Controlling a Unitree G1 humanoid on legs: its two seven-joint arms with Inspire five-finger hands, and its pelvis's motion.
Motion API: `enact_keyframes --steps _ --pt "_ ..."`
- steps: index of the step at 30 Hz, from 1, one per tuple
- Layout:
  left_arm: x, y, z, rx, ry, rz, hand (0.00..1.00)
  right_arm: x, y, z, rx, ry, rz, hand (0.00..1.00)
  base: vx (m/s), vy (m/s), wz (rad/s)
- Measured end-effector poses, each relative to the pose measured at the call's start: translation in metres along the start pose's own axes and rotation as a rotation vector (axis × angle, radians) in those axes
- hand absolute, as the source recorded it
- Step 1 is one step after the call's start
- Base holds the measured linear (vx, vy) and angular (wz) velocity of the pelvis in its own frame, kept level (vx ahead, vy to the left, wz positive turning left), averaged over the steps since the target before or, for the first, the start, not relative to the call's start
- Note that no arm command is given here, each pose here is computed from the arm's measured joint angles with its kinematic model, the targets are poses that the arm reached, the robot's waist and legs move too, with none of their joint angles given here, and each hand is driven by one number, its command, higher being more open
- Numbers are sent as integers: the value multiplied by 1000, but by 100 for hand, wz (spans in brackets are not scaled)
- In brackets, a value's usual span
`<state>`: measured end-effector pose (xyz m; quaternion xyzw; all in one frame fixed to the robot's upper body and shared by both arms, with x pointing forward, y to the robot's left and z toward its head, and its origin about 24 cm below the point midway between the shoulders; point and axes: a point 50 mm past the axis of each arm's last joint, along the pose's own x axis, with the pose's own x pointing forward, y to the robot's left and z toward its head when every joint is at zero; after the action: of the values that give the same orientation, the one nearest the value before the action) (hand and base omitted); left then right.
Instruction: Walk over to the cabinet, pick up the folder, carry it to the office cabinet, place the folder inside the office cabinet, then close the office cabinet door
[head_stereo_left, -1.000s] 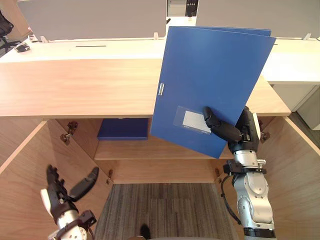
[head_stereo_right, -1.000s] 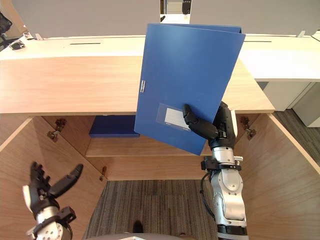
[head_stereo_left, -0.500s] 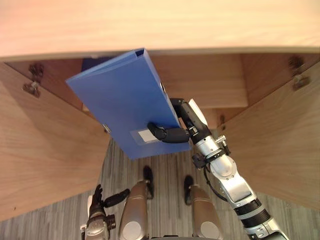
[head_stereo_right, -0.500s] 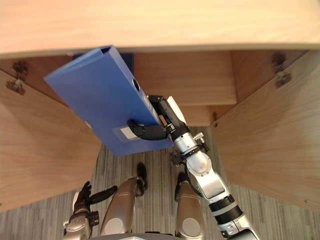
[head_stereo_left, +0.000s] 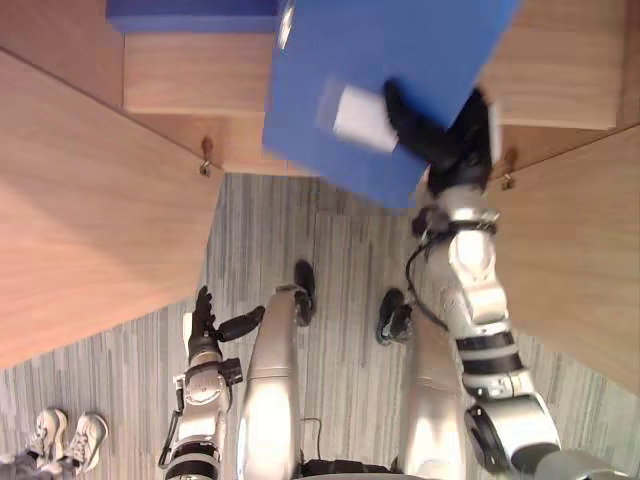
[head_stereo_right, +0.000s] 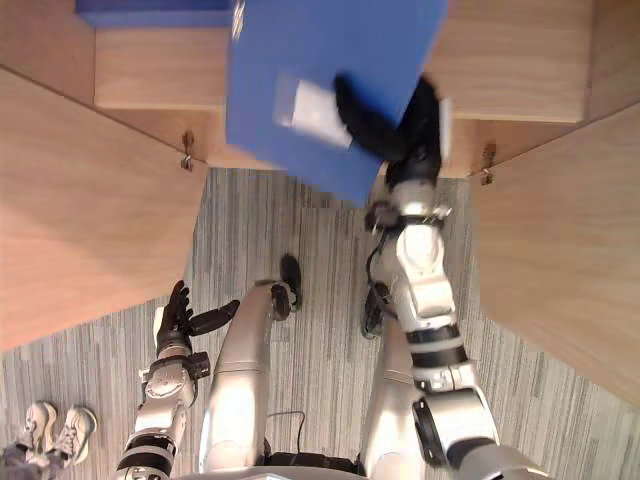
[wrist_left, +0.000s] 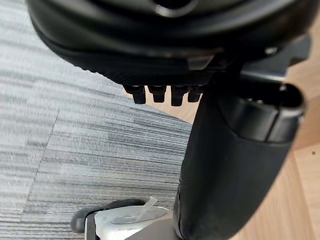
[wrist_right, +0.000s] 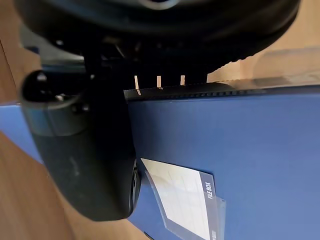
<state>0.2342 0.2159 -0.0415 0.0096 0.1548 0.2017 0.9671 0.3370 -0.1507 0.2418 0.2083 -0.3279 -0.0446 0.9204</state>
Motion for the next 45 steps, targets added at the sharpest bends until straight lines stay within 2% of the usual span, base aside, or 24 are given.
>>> enact_keyframes --steps 2,7,8,15,21,27,29,31,35,41,42,45 --pt "2 -3 5 -26 -12 2 100 20 1 13 148 -46 -124 0 -39 -48 5" --pt "8 -13 17 -69 -40 8 100 37 -6 13 365 -13 -330 0 -23 -42 2" --pt "9 -15 20 -74 -47 5 100 38 -8 9 384 4 -359 100 -19 -43 2" --pt "12 -38 37 -129 -92 -22 100 55 1 13 677 50 -473 100 -29 -60 6" --pt "10 -47 37 -132 -91 -55 100 59 2 6 664 93 -464 100 -43 -53 4" --pt "10 -45 34 -123 -79 -54 100 70 15 13 579 102 -311 100 -42 -42 -4" --pt "10 -44 33 -110 -75 -62 100 73 23 16 483 109 -200 100 -7 -35 -2" --pt "10 -43 32 -98 -74 -69 100 73 26 16 435 110 -159 100 0 0 0" --pt "9 -41 29 -71 -72 -89 100 74 28 21 145 73 -3 100 2 -2 -1" --pt "8 -39 26 -47 -74 -105 100 70 -11 25 -436 6 94 100 3 -4 1" --pt "7 -38 25 -46 -72 -104 100 69 -16 24 -499 8 102 0 0 0 0" --pt "6 -35 19 -34 -64 -104 100 67 -37 17 -772 51 136 0 0 0 0"
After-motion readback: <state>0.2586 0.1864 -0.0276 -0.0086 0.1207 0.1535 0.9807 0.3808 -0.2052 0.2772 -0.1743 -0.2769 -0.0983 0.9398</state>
